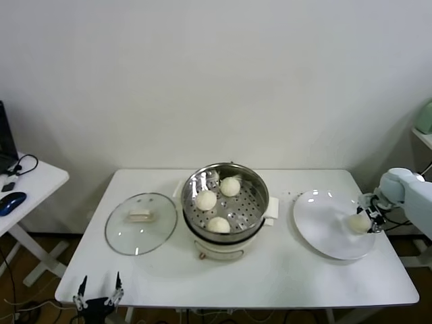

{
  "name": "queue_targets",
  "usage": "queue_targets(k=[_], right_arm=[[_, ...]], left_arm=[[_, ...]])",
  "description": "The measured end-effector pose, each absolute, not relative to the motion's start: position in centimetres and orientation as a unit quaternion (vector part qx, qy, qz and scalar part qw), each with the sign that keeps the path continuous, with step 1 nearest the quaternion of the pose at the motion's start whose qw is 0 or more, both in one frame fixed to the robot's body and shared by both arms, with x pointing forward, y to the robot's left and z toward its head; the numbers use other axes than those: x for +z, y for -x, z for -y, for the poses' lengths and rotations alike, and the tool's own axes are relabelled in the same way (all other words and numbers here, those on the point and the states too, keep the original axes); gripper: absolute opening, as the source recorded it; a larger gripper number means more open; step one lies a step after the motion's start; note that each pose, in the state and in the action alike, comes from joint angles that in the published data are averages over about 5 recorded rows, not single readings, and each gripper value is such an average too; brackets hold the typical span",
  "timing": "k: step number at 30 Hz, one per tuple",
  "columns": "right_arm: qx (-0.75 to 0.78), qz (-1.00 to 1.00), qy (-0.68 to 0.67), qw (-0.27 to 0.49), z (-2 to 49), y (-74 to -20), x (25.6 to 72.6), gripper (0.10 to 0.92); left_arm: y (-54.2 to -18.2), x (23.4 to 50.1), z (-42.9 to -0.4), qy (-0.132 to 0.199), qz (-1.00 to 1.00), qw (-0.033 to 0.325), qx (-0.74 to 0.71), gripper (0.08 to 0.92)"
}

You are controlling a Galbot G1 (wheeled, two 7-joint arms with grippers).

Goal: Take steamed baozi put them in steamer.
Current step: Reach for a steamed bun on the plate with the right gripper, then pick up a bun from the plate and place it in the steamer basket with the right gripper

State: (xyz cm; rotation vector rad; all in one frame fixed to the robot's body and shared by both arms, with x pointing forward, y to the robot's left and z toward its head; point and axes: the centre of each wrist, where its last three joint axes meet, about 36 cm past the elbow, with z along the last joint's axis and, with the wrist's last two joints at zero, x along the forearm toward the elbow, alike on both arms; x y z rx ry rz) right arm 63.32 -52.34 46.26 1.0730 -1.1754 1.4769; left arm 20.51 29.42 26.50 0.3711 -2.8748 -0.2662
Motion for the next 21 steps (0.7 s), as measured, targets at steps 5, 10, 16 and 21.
queue_targets(k=[5,10,16,21], right_arm=[[0.6,0.485,-0.436,0.463,52.2,-63.5,46.6,0.601],[0.598,0.495,-0.434,0.458,52.2,-63.6,48.1,0.586],[0.592,0.519,-0.434,0.437,51.3,-63.7,52.2,0.585],[0.58,0.556,-0.437,0.405,49.2,-63.8,57.6,0.585]], left_arm=[[-20.5,26.5,-29.4,-0.127,0.981,0.115,-0.091,0.823],[-20.4,26.5,-29.5,-0.127,0.981,0.115,-0.092,0.823],[-20.6,26.4,-29.3,-0.124,0.981,0.115,-0.092,0.823],[-20.8,26.5,-29.1,-0.12,0.982,0.112,-0.092,0.823]])
